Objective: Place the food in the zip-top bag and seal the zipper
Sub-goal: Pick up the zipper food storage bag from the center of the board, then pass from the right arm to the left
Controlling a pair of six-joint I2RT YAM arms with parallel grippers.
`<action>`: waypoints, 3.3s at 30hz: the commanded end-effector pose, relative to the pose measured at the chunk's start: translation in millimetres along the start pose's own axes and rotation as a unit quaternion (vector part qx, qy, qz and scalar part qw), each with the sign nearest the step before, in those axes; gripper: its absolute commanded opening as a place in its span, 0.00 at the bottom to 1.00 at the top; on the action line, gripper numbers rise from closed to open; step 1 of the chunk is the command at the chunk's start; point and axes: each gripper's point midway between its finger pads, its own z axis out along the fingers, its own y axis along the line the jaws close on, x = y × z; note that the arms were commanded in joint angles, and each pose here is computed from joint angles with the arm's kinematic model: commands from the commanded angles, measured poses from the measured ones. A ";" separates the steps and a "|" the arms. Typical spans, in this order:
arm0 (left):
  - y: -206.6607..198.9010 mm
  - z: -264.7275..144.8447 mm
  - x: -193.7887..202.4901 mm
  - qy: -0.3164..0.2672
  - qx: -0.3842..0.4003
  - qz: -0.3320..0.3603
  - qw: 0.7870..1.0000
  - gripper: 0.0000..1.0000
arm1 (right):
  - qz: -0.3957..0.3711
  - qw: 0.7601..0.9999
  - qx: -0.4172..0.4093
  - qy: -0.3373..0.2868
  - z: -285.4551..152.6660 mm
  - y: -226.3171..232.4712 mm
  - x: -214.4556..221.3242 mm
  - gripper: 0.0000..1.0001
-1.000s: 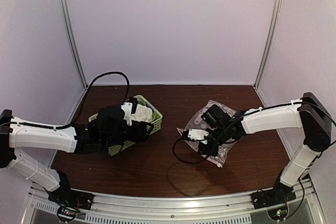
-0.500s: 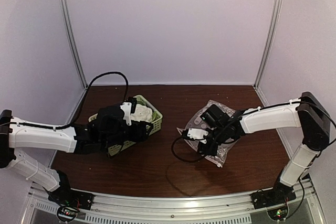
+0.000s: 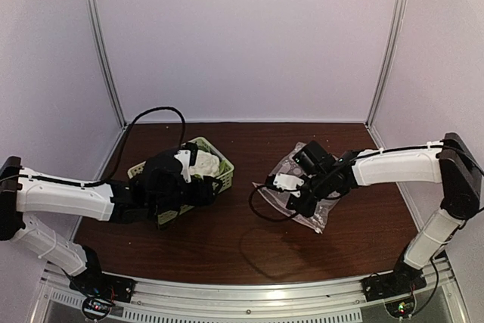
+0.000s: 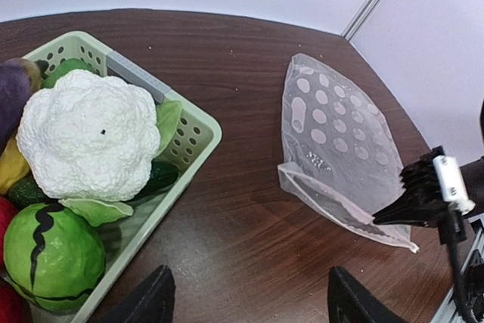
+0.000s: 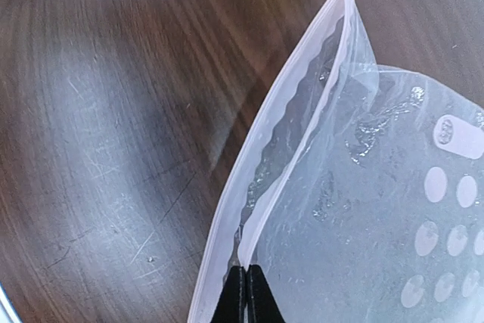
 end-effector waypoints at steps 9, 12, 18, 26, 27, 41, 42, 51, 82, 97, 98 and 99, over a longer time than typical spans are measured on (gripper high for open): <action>-99.9 55.1 -16.5 -0.020 0.083 -0.105 0.991 0.77 | 0.071 0.982 0.086 -0.151 -100.5 -55.6 -64.2 0.00; -123.3 64.8 -25.3 -0.021 0.106 -0.121 0.987 0.80 | 0.088 0.978 0.099 -0.164 -106.8 -62.5 -69.6 0.00; -152.4 79.5 -31.5 -0.018 0.151 -0.146 0.977 0.79 | 0.111 0.968 0.114 -0.192 -120.7 -69.9 -78.6 0.00; -158.2 95.3 -36.7 -0.033 0.148 -0.171 0.974 0.73 | 0.122 0.963 0.095 -0.222 -134.2 -63.9 -85.3 0.00; -160.1 96.9 -38.5 -0.036 0.150 -0.171 0.973 0.73 | 0.123 0.962 0.093 -0.224 -134.4 -63.1 -85.4 0.00; -171.6 122.5 -37.4 -0.033 0.144 -0.180 0.972 0.49 | 0.139 0.958 0.096 -0.233 -139.2 -69.0 -81.0 0.00; -171.1 123.2 -36.1 -0.032 0.144 -0.182 0.972 0.45 | 0.142 0.957 0.097 -0.235 -140.7 -70.4 -80.8 0.00; -147.9 140.4 -20.3 -0.018 0.099 -0.192 0.976 0.29 | 0.145 0.955 0.100 -0.239 -148.2 -74.9 -78.6 0.00; -179.6 119.5 -43.4 -0.055 0.190 -0.160 0.967 0.00 | 0.152 0.966 0.129 -0.166 -121.0 -96.9 -76.1 0.28; -181.0 121.1 -44.2 -0.054 0.188 -0.152 0.969 0.00 | 0.123 0.977 0.071 -0.161 -107.6 -71.9 -79.3 0.53; -180.7 121.7 -42.8 -0.052 0.187 -0.152 0.969 0.00 | 0.124 0.977 0.067 -0.162 -107.5 -70.0 -80.3 0.53; -180.2 122.1 -42.1 -0.052 0.186 -0.152 0.969 0.00 | 0.124 0.976 0.066 -0.163 -107.3 -69.7 -80.5 0.53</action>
